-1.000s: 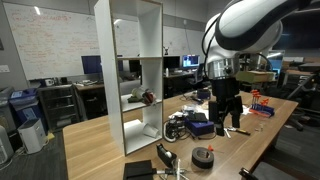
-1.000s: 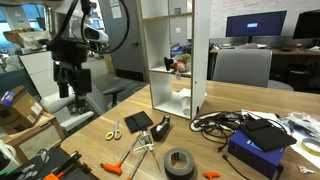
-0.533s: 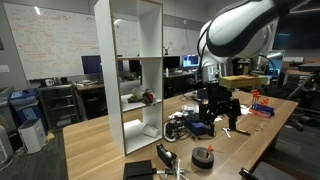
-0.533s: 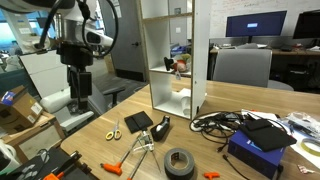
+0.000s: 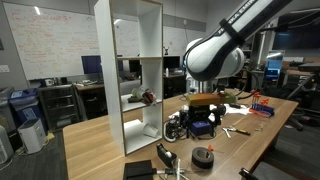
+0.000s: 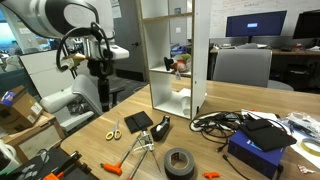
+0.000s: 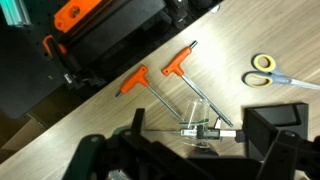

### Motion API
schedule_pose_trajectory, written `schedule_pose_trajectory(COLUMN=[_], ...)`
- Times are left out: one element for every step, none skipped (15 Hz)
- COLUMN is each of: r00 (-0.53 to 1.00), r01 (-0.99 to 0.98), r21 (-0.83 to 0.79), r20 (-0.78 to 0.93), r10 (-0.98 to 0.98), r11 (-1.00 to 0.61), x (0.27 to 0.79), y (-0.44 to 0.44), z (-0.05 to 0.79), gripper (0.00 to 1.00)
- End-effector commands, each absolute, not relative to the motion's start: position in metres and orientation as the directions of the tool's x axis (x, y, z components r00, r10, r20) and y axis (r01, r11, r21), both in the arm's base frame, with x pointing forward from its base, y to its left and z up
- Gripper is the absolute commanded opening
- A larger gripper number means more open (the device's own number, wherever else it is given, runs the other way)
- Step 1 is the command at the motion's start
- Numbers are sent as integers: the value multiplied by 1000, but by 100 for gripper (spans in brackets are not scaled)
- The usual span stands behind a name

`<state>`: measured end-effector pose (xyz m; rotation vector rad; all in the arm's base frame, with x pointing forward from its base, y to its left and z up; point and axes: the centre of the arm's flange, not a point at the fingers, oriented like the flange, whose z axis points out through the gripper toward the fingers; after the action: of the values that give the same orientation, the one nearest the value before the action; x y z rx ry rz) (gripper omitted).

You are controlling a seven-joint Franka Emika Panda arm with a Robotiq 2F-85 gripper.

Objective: Pick up the plastic cup from the table and put it in the bottom compartment of the cabinet.

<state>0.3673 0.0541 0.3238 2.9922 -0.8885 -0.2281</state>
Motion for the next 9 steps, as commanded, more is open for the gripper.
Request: schedule_pose_trajectory(r00=[775,767,763,761,758,758,755,755,756], r01=[-621,-632,-638,-643,-648,-650,-654,-654,-654], r21=[58,57,54,49,52,48,54,58,65], r20=[-105,-96,-87,-76,-56,-40,-16,7,32], r10=[-623,-635,-640,-645,-650,-651,-655,-655,-654], r11=[-782,-773,-768,-764,-760,-759,-755,-754,-753], x=[412,418,422,427,430,432,434,436,436], y=[73,75,77,78,78,78,77,76,73], z=[291,283,277,271,264,259,249,241,232], gripper=[100,100,100,100,100,100,100,100,100])
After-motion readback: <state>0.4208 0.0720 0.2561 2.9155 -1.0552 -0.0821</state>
